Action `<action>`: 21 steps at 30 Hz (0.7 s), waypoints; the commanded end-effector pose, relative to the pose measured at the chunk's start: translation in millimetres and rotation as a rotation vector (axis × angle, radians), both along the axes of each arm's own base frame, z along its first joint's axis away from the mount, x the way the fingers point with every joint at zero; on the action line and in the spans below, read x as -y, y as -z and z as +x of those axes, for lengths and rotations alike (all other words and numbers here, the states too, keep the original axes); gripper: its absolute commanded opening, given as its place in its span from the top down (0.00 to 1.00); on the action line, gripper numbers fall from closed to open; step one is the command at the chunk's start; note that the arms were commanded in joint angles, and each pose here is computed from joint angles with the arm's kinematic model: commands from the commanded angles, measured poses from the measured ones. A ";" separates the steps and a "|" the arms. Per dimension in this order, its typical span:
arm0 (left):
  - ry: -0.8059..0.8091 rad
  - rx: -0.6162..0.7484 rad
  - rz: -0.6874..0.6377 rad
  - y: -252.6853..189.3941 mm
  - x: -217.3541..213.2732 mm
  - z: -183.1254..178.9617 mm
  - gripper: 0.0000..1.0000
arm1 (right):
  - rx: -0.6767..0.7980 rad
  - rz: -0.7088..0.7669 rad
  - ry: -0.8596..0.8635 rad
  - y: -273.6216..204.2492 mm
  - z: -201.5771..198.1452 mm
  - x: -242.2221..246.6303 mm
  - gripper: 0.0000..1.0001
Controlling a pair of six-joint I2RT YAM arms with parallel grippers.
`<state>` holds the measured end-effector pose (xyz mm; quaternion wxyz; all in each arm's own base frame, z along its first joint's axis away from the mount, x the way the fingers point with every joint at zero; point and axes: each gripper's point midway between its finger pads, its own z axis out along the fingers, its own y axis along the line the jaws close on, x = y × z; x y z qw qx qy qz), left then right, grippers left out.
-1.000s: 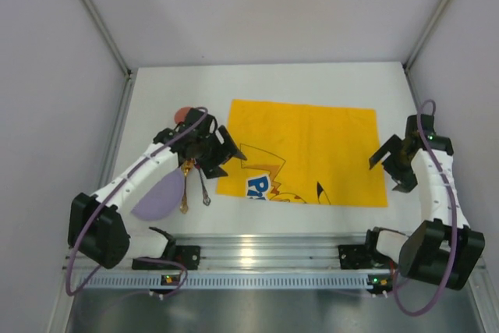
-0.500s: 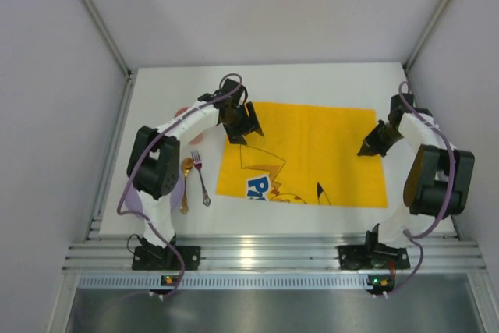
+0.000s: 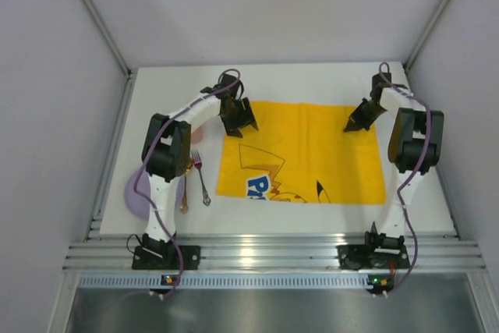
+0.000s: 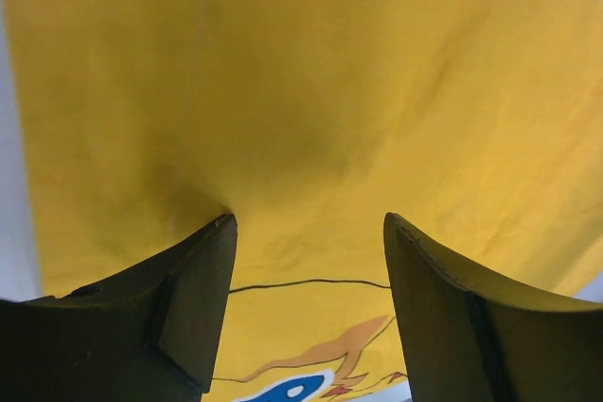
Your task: Set the dinner table for one person
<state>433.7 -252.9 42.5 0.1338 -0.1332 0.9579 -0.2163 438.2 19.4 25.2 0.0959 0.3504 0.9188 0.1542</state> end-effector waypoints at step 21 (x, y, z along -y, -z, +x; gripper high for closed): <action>-0.026 0.143 0.092 -77.3 -47.6 34.0 0.32 | 0.119 -0.009 -0.095 -38.8 29.3 -33.0 1.00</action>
